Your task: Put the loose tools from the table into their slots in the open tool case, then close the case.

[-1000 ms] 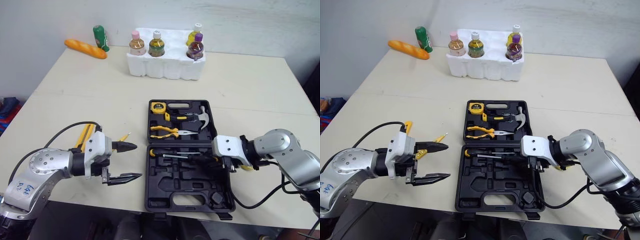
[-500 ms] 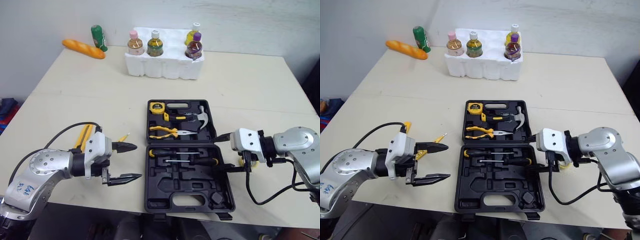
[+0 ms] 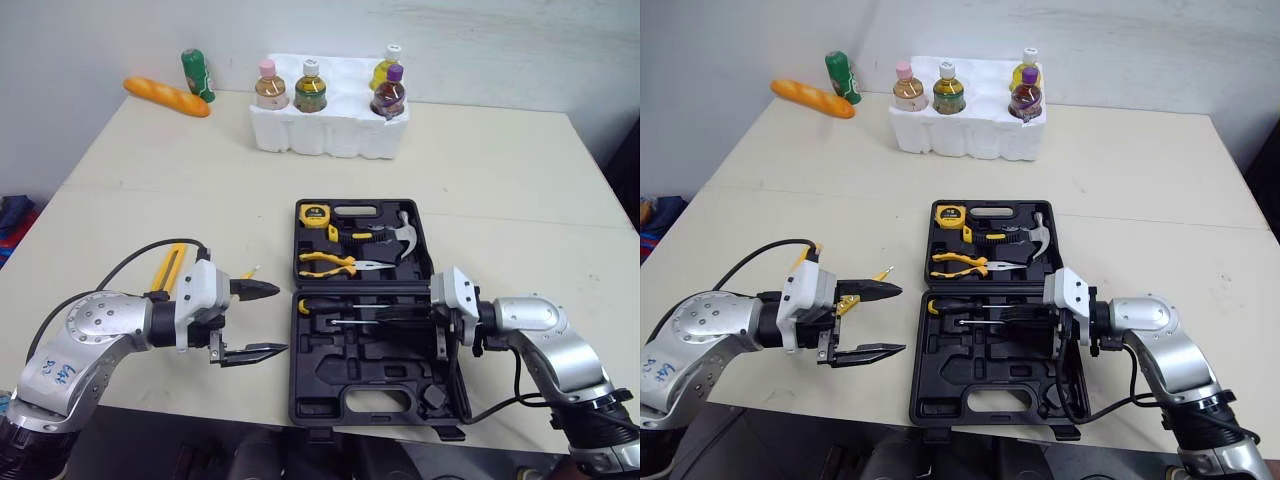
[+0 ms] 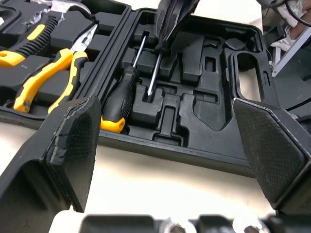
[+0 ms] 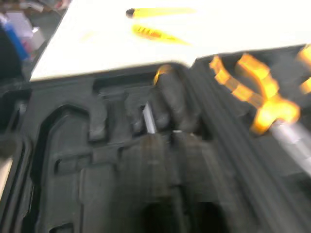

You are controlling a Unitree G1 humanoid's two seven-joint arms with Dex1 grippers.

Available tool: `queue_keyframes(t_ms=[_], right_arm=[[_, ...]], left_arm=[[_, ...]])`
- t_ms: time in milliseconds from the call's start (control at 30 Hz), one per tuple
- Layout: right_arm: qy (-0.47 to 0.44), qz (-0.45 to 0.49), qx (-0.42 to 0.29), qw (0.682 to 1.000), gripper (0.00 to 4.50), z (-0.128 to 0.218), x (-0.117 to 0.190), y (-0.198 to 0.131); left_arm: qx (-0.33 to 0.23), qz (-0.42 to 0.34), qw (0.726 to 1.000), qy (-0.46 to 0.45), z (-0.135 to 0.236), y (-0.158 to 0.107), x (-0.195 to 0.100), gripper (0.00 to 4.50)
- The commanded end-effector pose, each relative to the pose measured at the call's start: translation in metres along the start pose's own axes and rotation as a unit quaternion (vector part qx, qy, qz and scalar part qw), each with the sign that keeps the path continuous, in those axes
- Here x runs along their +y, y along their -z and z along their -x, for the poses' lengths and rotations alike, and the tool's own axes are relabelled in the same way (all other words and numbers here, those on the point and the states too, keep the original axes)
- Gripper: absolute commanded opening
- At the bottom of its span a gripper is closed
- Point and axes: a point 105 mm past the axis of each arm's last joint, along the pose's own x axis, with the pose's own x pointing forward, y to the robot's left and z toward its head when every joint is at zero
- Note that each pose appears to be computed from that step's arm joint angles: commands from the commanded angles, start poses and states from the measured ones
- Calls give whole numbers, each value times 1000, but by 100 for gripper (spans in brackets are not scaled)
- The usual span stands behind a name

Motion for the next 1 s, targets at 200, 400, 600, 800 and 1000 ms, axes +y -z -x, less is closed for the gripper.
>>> queue_keyframes(t_ms=[200,400,600,800,1000], right_arm=[[18,-11,41,999,4,2,0,29],[12,-55,78,995,4,-2,7,47],[-8,-55,141,988,4,-15,14,57],[-2,-41,123,992,4,-20,12,48],[53,-25,-9,998,4,11,-7,-3]], left_arm=[[-6,-16,1000,-1,0,-6,-1,450],[-4,-15,1000,-4,0,-5,-1,450],[-3,-16,1000,-7,0,-5,1,450],[3,-22,1000,-6,2,-6,6,450],[10,-31,999,-38,11,-3,15,450]])
